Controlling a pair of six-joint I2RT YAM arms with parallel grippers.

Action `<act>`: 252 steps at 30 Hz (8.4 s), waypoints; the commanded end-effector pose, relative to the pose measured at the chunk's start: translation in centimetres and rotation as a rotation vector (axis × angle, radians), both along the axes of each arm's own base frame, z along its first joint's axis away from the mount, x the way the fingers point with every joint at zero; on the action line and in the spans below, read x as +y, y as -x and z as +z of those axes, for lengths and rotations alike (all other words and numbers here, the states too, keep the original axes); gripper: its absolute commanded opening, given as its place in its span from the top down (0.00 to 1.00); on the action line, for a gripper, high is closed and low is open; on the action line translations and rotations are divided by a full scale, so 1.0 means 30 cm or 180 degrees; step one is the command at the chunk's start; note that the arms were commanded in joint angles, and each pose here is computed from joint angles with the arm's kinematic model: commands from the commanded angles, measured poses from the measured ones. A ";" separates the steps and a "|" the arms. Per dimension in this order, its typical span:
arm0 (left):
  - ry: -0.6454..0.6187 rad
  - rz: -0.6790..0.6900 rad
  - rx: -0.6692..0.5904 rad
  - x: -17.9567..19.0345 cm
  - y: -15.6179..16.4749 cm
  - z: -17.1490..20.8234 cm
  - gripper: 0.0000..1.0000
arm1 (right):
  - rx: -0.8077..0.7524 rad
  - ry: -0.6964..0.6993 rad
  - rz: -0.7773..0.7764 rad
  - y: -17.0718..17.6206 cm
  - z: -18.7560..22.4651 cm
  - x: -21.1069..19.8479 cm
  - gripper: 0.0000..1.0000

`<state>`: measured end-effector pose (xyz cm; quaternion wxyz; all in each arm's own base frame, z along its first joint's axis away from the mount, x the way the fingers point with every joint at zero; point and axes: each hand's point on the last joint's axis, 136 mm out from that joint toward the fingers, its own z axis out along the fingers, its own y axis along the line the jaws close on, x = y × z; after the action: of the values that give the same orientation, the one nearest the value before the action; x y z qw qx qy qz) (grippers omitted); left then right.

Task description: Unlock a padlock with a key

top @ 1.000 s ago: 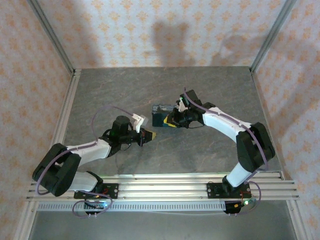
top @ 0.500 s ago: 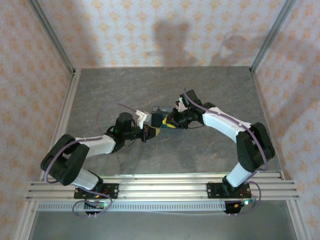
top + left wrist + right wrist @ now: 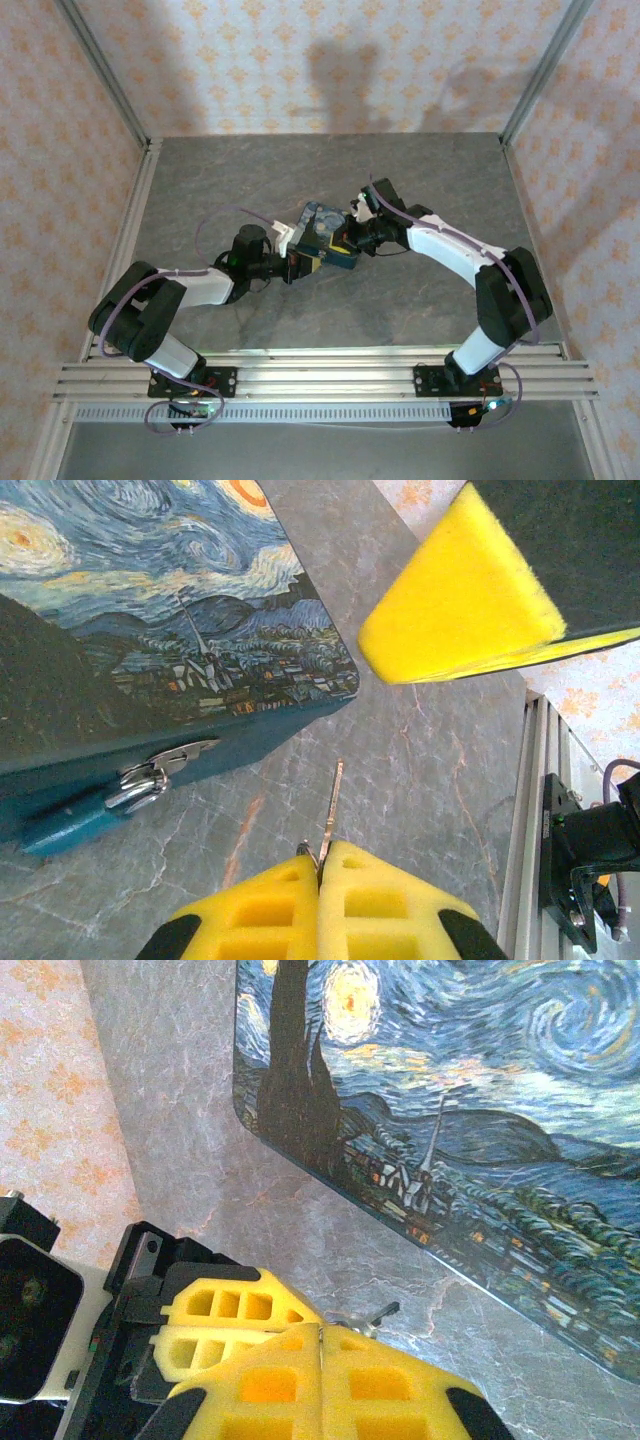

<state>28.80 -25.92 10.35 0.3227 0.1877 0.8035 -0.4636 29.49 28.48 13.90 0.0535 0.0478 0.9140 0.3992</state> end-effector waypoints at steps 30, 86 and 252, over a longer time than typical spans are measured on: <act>-0.1395 0.1147 0.0361 0.334 0.048 -0.123 1.00 | -0.1419 0.2451 -0.0787 -0.108 -0.239 0.076 0.44; -0.0978 0.0620 0.0193 0.237 0.095 -0.057 1.00 | -0.1340 0.1717 -0.0351 -0.107 -0.165 0.044 1.00; 0.0189 -0.0303 0.0110 0.058 0.011 0.058 1.00 | -0.0114 0.0244 -0.0274 0.002 0.045 0.090 1.00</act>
<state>28.87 -23.85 11.20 0.2825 0.1846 0.7987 -0.4983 28.61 31.07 13.02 0.0532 0.0784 0.9366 0.3375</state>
